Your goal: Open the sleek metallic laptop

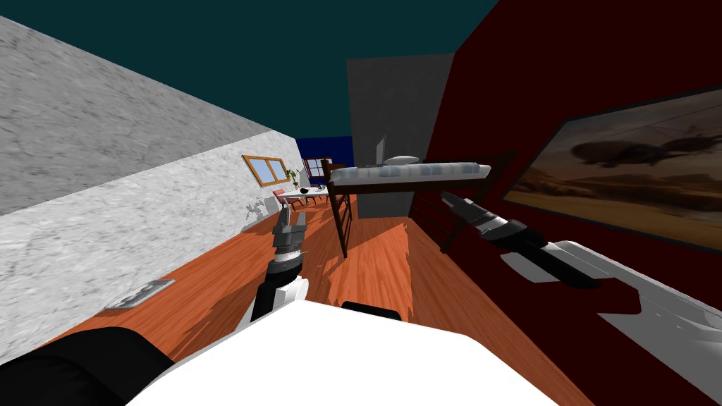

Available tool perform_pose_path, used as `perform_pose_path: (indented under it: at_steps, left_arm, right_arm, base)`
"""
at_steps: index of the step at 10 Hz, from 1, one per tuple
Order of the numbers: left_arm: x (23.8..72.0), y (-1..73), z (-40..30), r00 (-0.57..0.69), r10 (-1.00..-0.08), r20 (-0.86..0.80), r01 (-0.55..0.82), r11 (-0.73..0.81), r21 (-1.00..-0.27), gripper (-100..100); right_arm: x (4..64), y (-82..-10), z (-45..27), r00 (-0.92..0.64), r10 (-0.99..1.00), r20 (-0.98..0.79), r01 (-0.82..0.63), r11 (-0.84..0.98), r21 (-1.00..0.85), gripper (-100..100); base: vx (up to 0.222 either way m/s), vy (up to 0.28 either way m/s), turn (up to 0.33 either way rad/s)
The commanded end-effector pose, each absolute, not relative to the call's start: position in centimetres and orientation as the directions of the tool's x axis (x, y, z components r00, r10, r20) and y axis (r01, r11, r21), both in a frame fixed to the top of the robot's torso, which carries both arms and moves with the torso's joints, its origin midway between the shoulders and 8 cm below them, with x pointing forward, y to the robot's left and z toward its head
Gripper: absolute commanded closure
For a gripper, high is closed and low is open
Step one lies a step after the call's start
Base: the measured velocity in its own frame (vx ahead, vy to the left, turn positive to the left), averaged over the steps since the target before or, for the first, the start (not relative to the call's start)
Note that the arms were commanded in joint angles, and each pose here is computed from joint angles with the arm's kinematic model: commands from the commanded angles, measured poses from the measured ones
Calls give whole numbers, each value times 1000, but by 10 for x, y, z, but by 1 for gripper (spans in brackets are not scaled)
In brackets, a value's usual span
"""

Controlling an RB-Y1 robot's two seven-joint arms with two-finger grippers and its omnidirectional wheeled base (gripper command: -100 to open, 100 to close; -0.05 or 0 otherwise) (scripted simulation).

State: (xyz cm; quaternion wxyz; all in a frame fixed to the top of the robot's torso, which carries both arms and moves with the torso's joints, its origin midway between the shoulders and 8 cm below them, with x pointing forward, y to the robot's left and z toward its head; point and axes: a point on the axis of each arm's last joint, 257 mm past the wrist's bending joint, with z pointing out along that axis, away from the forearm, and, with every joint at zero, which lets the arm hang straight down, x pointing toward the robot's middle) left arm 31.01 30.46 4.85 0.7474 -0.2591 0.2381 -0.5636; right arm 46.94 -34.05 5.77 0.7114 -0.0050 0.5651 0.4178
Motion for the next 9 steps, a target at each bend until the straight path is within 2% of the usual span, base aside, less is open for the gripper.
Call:
perform_pose_path:
  at_steps: [1,9]
  left_arm:
    - [310,305,48,251,-966,-64,719,230,-656,0]
    - [310,305,48,251,-966,-64,719,230,-656,0]
  right_arm:
    - [472,-346,65,19,537,-844,-596,683,422,-100]
    - [491,-386,107,79,298,-951,-542,814,210,-100]
  base:
    - [1,16,-2]
    - [14,31,1]
